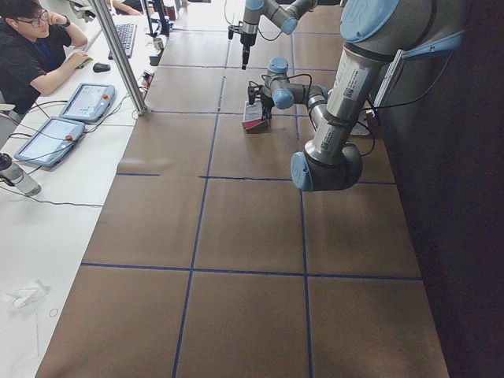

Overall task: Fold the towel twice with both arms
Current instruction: 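Grasp the end of the folded towel with the left gripper, then lift and fold the grasped end over toward the other end with the left gripper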

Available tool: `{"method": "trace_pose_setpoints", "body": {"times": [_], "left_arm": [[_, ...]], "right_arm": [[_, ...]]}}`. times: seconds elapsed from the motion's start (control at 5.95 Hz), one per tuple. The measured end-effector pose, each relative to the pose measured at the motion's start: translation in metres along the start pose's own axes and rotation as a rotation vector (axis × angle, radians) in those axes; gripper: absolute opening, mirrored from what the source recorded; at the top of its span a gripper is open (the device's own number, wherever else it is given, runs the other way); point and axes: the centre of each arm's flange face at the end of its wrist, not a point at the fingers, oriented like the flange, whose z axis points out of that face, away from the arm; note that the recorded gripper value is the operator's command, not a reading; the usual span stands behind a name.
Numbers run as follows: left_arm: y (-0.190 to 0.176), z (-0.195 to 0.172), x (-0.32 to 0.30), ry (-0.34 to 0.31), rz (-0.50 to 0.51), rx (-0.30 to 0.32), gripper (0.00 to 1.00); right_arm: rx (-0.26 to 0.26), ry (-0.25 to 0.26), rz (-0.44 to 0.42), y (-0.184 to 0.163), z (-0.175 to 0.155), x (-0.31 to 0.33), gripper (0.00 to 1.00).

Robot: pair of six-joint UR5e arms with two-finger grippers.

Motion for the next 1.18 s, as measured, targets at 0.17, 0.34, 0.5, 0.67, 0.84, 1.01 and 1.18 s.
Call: {"method": "trace_pose_setpoints", "body": {"times": [0.17, 0.34, 0.5, 0.67, 0.84, 1.01, 1.18], "left_arm": [[-0.001, -0.002, 0.019, 0.006, 0.003, 0.002, 0.0], [-0.002, -0.001, 0.042, 0.012, 0.005, 0.005, 0.0], [-0.005, 0.002, 0.068, 0.011, 0.006, 0.013, 0.0], [-0.008, 0.007, 0.094, 0.005, 0.007, 0.023, 0.0], [-0.006, 0.012, 0.116, -0.002, 0.01, 0.026, 0.0], [-0.001, 0.018, 0.127, -0.01, 0.018, 0.026, 0.0], [0.008, 0.021, 0.138, -0.011, 0.03, 0.032, 0.0]], "right_arm": [[0.001, -0.001, 0.003, -0.003, -0.002, 0.003, 1.0], [-0.003, -0.001, -0.004, -0.009, -0.006, 0.013, 1.0], [-0.012, 0.001, -0.019, -0.016, -0.008, 0.027, 1.0], [-0.019, 0.006, -0.026, -0.022, -0.01, 0.04, 1.0], [-0.021, 0.015, -0.034, -0.025, -0.01, 0.053, 1.0], [-0.022, 0.022, -0.038, -0.026, -0.01, 0.06, 1.0], [-0.022, 0.024, -0.039, -0.027, -0.01, 0.063, 1.0]]}}
